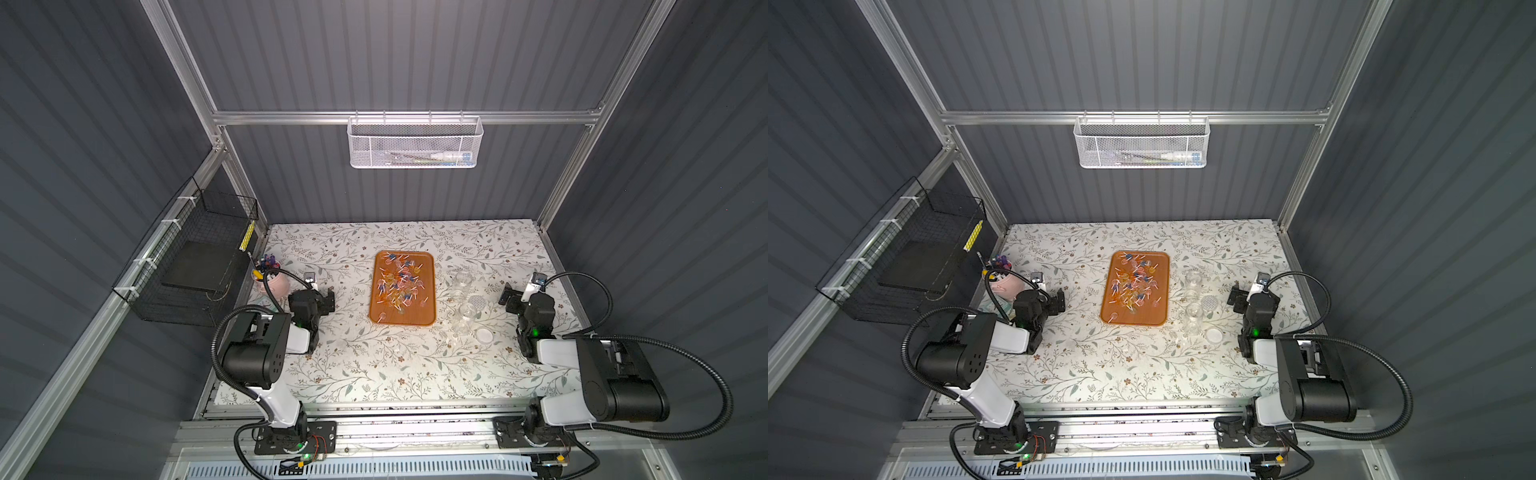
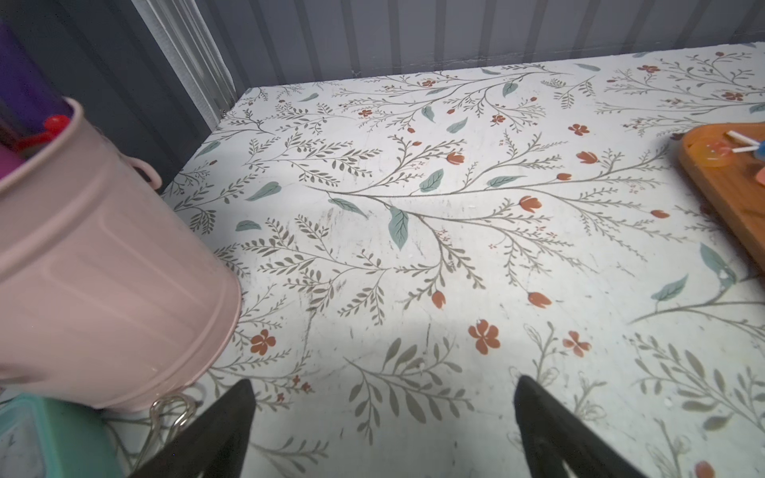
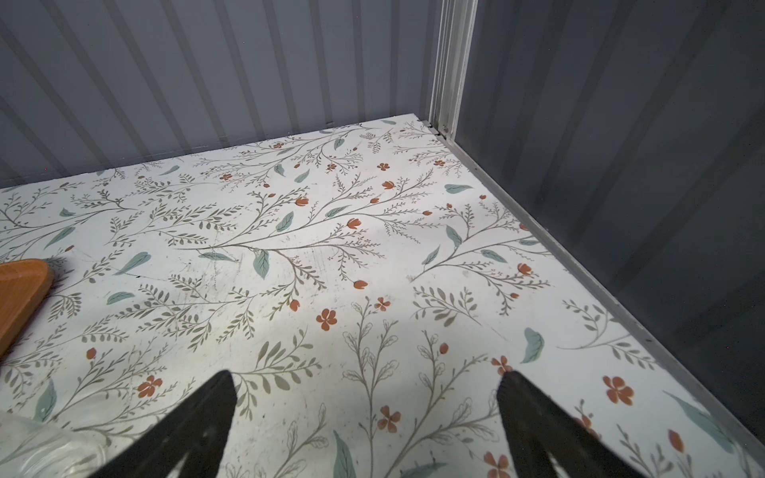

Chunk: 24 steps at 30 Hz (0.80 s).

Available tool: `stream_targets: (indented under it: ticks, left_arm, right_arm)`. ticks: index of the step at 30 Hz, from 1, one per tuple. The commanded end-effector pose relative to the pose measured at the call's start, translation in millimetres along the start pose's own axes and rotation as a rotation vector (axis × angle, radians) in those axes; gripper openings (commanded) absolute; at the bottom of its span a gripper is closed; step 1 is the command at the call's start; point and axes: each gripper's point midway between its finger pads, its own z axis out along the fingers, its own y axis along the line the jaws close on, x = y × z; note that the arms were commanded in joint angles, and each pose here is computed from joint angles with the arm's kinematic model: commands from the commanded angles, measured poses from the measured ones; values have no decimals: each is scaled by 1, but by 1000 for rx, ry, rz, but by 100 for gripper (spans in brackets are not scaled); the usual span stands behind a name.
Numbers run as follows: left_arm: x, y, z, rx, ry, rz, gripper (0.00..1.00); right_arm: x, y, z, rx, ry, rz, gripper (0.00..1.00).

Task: Pour the candies out of the jar
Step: Reset both arms

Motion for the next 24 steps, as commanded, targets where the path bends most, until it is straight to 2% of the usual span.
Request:
stream_targets:
  ticks: [1, 12, 13, 14, 17, 18, 19, 20, 21, 24]
  left_arm:
    - [-4, 4, 3, -15, -10, -10, 99]
    - [-2, 1, 4, -3, 0, -10, 99]
    - [-3, 1, 5, 4, 3, -11, 70]
    - [-3, 1, 5, 4, 4, -11, 2]
    - [-3, 1, 5, 2, 2, -12, 0]
    - [-4, 1, 5, 2, 0, -11, 6]
    - [-3, 1, 5, 2, 1, -11, 42]
    - [-3, 1, 5, 2, 1, -10, 96]
    - [-3, 1, 5, 2, 0, -10, 100]
    - [-4, 4, 2, -17, -15, -11, 100]
  right_arm:
    - [-11, -1, 0, 5, -37, 14, 99]
    - [-11, 1, 0, 0, -36, 13, 99]
    - [-11, 0, 0, 4, -36, 13, 99]
    - [-11, 0, 0, 4, -36, 13, 99]
    - [-11, 0, 0, 5, -37, 13, 99]
    - [-11, 0, 0, 4, -36, 14, 99]
    - [-11, 0, 0, 4, -36, 14, 99]
    - [-11, 0, 0, 4, -36, 13, 99]
    - [-11, 0, 0, 5, -36, 14, 99]
    - [-11, 0, 0, 5, -36, 13, 99]
